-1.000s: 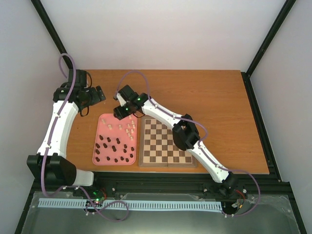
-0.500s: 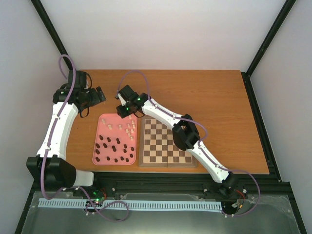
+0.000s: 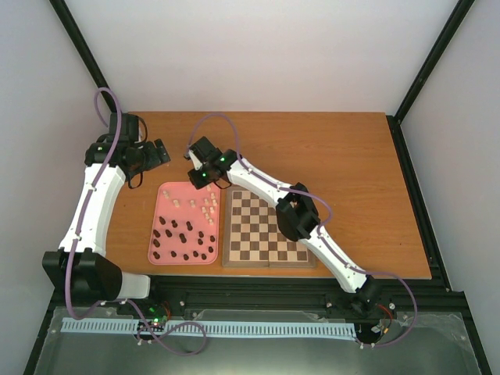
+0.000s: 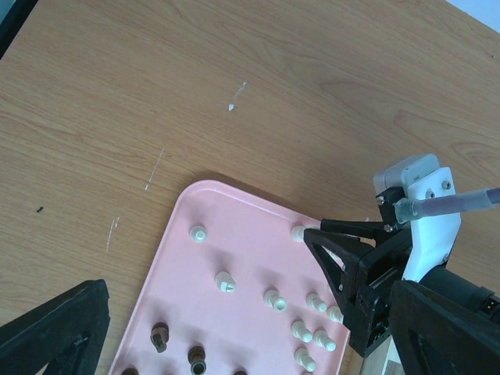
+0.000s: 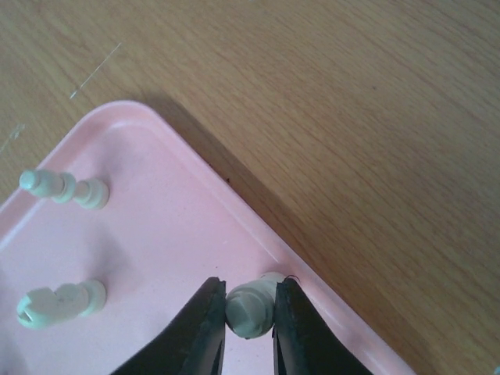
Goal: Set up the chess pieces on the board
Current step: Pick up the chess piece from the storage box.
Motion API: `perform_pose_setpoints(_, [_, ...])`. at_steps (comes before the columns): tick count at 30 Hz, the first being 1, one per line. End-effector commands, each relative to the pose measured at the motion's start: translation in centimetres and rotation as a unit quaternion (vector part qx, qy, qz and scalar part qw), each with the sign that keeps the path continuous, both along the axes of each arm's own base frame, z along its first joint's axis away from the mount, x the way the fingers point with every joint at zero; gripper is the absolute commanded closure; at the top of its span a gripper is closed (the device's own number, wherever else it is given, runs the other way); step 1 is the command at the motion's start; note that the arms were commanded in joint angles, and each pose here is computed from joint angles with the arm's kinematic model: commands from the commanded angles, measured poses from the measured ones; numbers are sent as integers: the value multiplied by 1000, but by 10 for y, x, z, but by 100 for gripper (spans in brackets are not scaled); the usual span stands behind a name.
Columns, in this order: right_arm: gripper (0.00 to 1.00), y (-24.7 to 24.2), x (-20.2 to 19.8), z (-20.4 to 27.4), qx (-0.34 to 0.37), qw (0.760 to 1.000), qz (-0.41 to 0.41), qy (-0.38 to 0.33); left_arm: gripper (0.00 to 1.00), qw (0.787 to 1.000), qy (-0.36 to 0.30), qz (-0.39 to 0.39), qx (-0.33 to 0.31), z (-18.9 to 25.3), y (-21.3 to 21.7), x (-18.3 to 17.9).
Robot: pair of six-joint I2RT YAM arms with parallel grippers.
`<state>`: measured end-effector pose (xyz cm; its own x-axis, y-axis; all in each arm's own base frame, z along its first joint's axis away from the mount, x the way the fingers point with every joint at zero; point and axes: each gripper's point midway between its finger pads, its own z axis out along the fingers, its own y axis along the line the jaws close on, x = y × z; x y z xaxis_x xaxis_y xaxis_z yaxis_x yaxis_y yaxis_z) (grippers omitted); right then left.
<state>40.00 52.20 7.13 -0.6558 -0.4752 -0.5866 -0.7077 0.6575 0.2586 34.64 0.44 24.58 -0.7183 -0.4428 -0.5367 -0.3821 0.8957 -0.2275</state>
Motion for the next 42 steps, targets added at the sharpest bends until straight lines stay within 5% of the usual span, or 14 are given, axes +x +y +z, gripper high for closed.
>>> perform_pose_setpoints(1, [86, 7, -5, -10, 3, 1000, 13, 7, 1, 1000, -15, 2, -4, 5, 1, 3])
perform_pose_setpoints(15, [97, -2, 10, 18, 1, 1000, -3, -31, 1, 1000, -13, 3, -3, 4, 1, 4])
perform_pose_setpoints(30, [97, -74, 11, 172, -11, 989, -40, -140, 0, 1000, -15, 7, 9, 7, 5, 7])
perform_pose_setpoints(42, [97, -230, -62, 151, -216, 968, -123, -29, 1, 1000, -9, 3, 9, 3, 4, 12])
